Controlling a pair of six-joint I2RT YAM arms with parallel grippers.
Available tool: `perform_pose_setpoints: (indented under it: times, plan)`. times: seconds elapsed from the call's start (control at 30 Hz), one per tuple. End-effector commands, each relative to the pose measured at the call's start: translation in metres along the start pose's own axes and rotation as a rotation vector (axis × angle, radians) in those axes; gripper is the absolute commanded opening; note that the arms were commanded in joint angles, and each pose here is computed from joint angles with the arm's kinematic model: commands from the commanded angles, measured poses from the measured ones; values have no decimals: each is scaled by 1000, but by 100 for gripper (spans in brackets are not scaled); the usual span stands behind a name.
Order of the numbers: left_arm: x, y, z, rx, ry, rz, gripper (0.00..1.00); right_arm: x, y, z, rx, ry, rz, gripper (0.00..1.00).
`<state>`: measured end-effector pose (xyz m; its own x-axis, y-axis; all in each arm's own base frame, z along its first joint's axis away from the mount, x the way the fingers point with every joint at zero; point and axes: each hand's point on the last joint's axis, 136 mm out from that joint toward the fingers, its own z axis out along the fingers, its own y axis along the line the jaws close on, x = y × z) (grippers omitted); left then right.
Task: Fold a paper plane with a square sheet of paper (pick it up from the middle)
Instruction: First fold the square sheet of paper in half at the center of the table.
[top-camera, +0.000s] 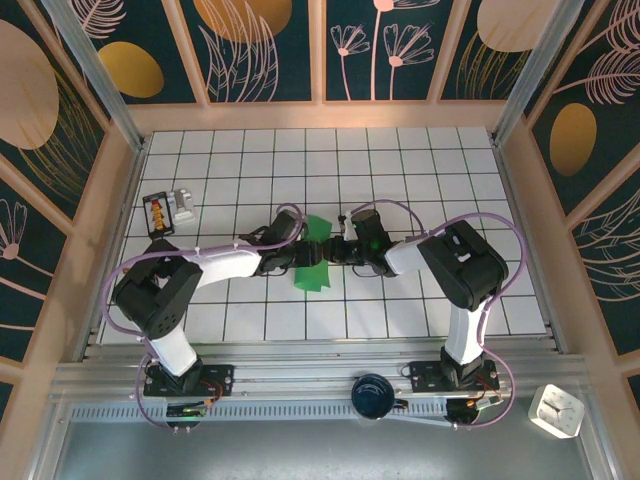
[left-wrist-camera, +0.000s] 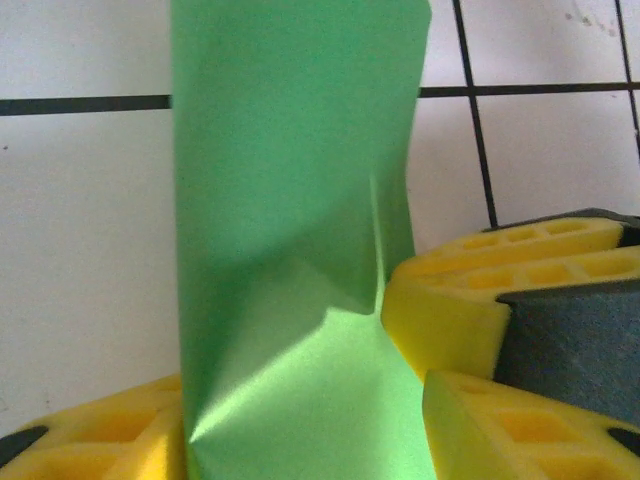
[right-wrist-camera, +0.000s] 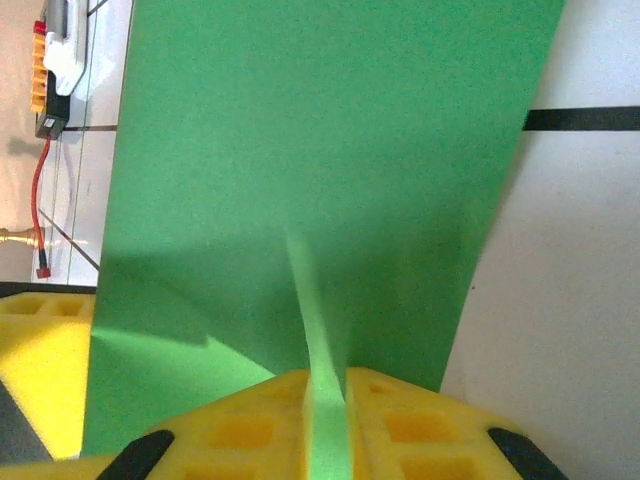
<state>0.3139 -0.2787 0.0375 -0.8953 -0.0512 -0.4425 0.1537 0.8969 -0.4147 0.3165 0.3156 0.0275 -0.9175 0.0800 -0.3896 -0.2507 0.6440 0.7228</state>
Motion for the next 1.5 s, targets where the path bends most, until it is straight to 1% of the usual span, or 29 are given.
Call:
perform_pose_setpoints:
  times: [0.0, 0.07, 0.17, 0.27, 0.4, 0.47, 0.57, 0.67, 0.87, 1.1, 1.27, 1.47]
  plan:
    - [16, 5, 12, -11, 46, 0, 47, 11, -5, 5, 25, 28, -3, 19]
    - [17, 0, 11, 27, 44, -12, 37, 7, -5, 0, 27, 15, -9, 21]
    - [18, -6, 10, 71, 36, -32, 31, -2, -2, -12, 21, -10, -21, 25]
    - [16, -13, 5, 144, 24, -64, 28, -7, -3, -28, 27, -32, -39, 29]
    - [19, -13, 0, 262, 27, -151, 23, -5, -6, -49, 63, -39, -80, 35]
    - [21, -12, -1, 296, 37, -174, 22, -9, -18, -61, 109, -54, -82, 37]
    - [22, -15, -4, 347, 48, -196, 21, -4, -22, -67, 133, -42, -92, 40]
    - [24, -17, -7, 395, 53, -228, 20, 2, -18, -65, 107, -24, -84, 42]
    - [31, -10, -2, 365, 87, -219, 20, 3, -14, -56, 94, -12, -84, 43]
    - [41, 7, 4, 266, 132, -195, 20, -16, -17, -41, 120, -32, -72, 43]
    - [47, 17, 9, 195, 159, -165, 20, -27, -8, -29, 66, -37, -59, 43]
    - [54, 26, 12, 149, 191, -139, 20, -30, -11, -18, 61, -27, -46, 41]
